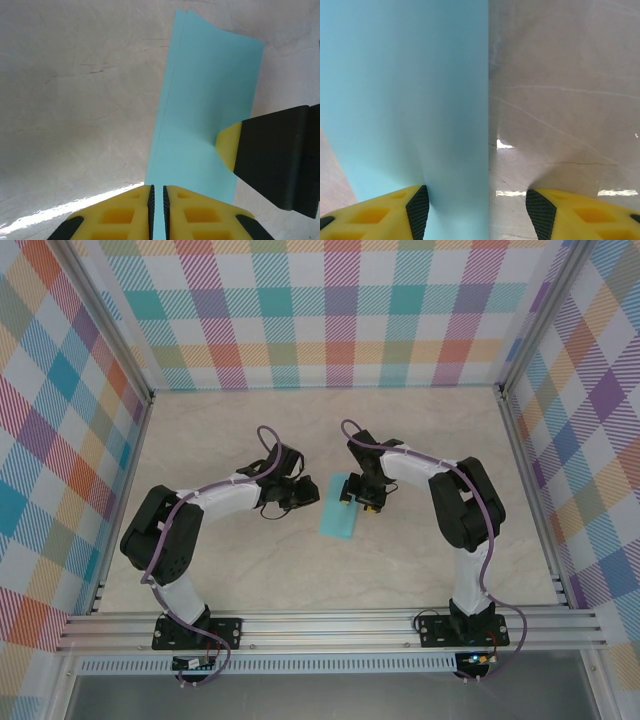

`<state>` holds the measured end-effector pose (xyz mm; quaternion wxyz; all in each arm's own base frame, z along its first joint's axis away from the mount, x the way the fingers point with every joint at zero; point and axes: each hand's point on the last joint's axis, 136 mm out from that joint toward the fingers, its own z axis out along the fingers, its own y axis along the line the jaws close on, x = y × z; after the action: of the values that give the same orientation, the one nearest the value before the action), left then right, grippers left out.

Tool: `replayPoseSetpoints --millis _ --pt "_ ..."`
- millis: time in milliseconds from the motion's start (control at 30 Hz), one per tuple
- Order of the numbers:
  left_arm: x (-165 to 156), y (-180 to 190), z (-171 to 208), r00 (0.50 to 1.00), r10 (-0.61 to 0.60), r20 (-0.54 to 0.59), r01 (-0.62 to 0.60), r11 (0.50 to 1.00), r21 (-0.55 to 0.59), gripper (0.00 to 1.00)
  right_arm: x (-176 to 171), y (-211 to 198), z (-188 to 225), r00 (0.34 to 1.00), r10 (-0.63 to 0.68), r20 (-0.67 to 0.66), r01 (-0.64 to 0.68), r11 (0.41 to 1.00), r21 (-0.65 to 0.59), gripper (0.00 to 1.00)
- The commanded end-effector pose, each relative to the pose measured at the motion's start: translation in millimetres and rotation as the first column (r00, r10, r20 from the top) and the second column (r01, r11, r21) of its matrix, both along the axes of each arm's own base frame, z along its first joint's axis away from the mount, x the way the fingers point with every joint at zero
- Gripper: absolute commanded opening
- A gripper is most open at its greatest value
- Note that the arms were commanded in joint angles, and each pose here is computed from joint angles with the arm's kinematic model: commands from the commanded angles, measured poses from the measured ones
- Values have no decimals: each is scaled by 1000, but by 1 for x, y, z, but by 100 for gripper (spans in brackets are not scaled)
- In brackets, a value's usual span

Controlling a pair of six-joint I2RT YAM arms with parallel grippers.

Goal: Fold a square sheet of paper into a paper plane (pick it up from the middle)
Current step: Hold the square sheet of paper at the center of the table.

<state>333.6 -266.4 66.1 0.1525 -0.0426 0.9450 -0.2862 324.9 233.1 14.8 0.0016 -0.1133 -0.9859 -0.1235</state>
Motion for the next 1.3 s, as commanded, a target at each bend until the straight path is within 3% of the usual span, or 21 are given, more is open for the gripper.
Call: replayPoseSetpoints --millis 0,400,1267 --pt "1 -2 2 1000 20 -3 -20 1000 19 16 -35 -41 -56 987 -6 -161 -24 983 -183 60" --pt "2 1 6 999 30 13 -31 999 30 16 -26 -34 -48 990 35 -134 -57 986 -160 63" --pt "0 -5 6 1000 5 2 -5 1000 1 18 -28 -37 -55 987 -5 -159 -24 983 -181 64"
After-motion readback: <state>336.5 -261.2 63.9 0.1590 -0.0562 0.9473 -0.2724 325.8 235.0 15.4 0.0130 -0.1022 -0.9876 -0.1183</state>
